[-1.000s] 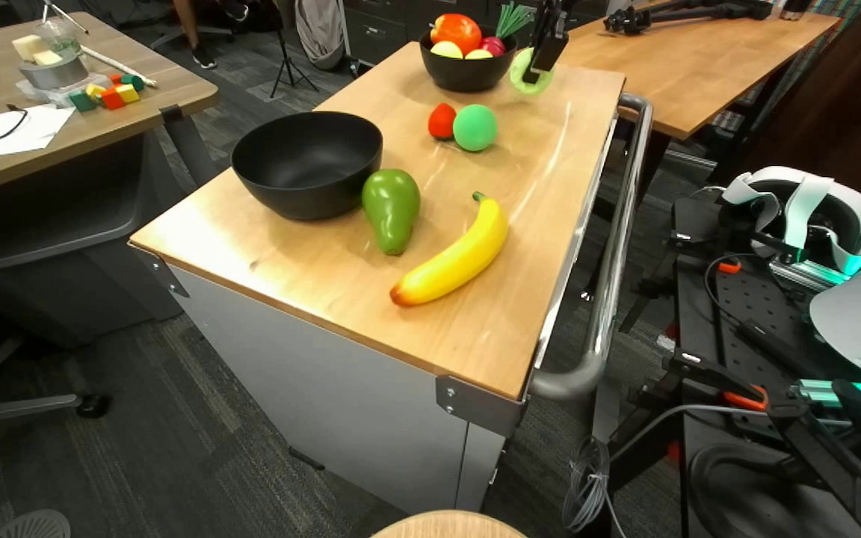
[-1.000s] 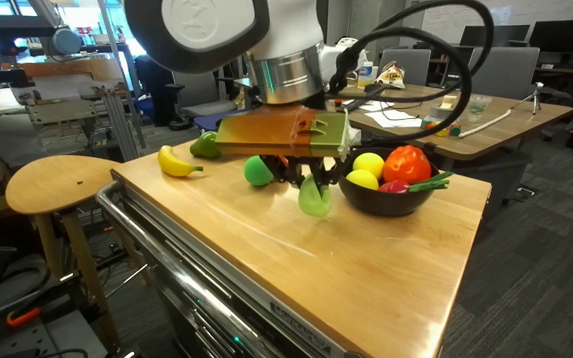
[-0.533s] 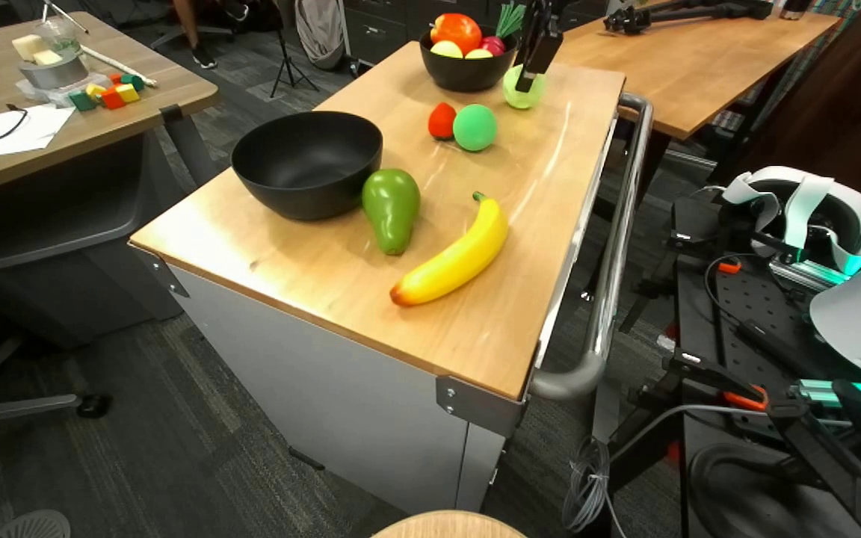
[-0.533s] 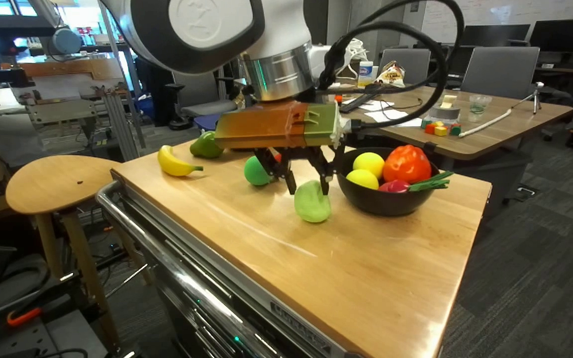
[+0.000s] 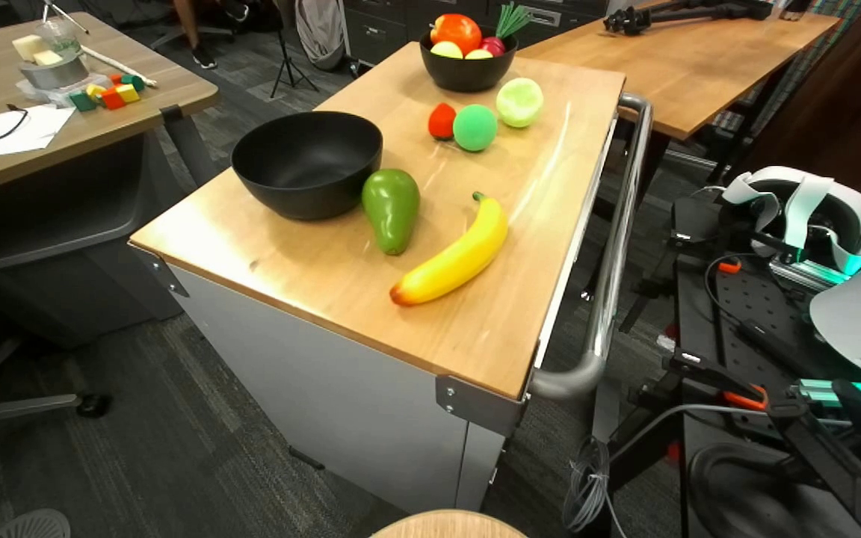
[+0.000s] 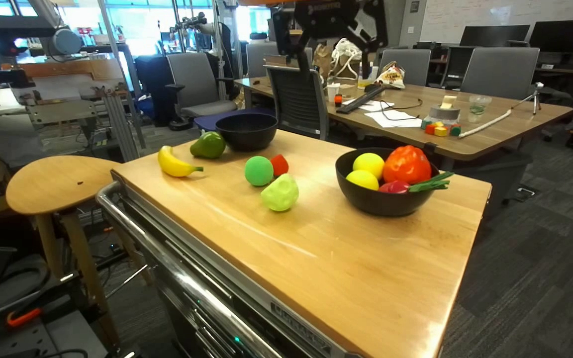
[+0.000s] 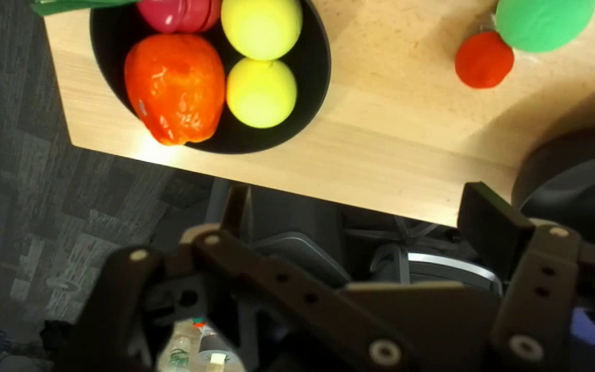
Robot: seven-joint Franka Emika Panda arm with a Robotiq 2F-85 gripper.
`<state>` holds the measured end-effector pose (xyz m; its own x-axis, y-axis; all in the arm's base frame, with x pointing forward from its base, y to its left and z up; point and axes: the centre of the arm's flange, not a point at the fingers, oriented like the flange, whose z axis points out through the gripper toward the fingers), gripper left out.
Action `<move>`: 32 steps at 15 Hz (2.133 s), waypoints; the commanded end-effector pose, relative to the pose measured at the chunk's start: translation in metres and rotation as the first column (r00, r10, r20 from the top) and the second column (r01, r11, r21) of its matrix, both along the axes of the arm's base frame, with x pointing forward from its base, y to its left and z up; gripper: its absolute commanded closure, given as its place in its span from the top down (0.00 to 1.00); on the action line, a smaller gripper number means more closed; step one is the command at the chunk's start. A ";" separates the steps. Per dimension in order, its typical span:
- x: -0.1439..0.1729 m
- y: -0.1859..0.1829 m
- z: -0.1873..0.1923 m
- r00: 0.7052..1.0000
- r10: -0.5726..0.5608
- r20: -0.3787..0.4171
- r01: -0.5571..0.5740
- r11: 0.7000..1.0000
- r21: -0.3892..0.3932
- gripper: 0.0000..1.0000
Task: Remove the objects one at a time from the black bowls starting with the left bowl and place the objects on the table
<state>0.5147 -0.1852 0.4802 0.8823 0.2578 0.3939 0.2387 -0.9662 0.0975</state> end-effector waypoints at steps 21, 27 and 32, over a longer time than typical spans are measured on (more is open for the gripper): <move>0.090 -0.086 -0.050 0.966 -0.257 -0.021 0.256 0.966 -0.031 1.00; 0.104 -0.105 -0.084 0.944 -0.327 -0.043 0.325 0.944 -0.053 1.00; 0.111 -0.090 -0.117 0.946 -0.316 -0.076 0.310 0.948 -0.076 1.00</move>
<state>0.6126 -0.2802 0.3710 0.9541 -0.0209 0.2988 -0.0618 -0.9898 0.1281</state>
